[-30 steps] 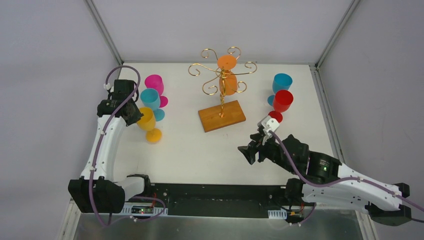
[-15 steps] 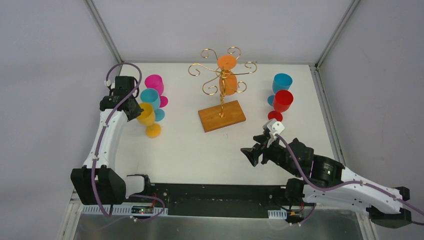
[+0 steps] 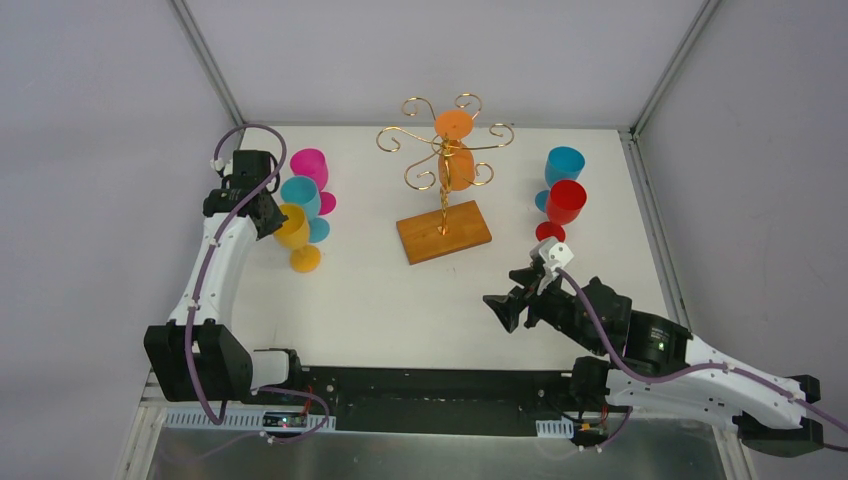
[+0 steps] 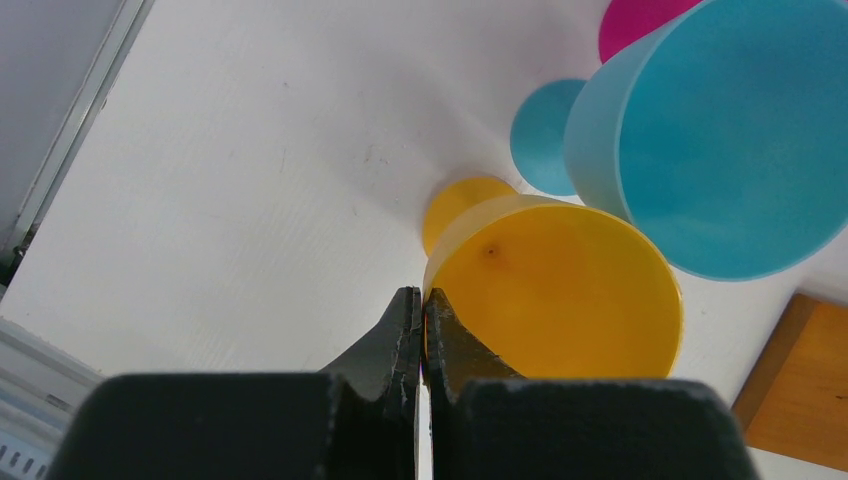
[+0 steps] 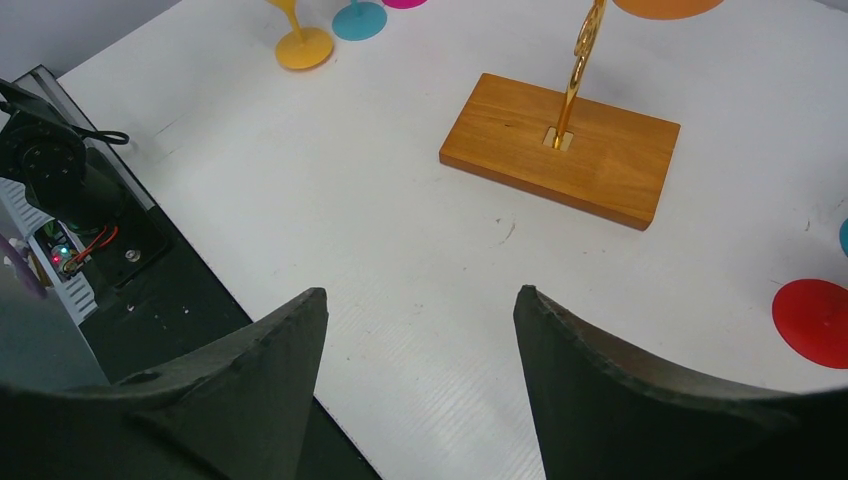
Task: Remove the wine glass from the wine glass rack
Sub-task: Place the wine glass at the center of the board.
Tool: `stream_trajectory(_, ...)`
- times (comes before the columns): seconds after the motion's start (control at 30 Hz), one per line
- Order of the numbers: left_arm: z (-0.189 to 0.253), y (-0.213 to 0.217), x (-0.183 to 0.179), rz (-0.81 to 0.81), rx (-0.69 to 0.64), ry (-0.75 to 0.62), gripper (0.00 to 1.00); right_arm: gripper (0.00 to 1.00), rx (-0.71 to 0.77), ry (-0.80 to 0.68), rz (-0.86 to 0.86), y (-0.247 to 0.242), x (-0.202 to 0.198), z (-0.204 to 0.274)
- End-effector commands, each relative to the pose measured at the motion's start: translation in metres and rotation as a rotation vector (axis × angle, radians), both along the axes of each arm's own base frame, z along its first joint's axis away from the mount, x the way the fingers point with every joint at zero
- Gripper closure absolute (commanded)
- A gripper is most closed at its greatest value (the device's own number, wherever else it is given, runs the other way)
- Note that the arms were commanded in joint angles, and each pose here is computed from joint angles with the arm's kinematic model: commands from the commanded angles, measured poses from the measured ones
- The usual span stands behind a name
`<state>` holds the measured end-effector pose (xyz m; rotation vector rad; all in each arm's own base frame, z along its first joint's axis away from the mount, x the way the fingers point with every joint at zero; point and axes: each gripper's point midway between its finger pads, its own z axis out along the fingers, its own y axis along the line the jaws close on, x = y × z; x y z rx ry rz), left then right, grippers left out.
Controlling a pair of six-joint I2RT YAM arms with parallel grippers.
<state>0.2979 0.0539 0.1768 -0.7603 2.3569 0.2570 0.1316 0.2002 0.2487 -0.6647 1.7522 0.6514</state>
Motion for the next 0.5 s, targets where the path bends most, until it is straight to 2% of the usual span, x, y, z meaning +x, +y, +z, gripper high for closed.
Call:
stream_trajectory(0.0, 0.0016, 0.0059, 0.0026, -0.006, 0.025, -0.012, 1.0, 0.28, 0.043, -0.009, -0.021, 0.0014, 0.0031, 0.0127)
stream_trajectory(0.47, -0.0084, 0.0041, -0.0012, -0.02, 0.019, 0.016, 1.0, 0.26, 0.053, 0.0, -0.022, 0.0036, 0.0032, 0.0153)
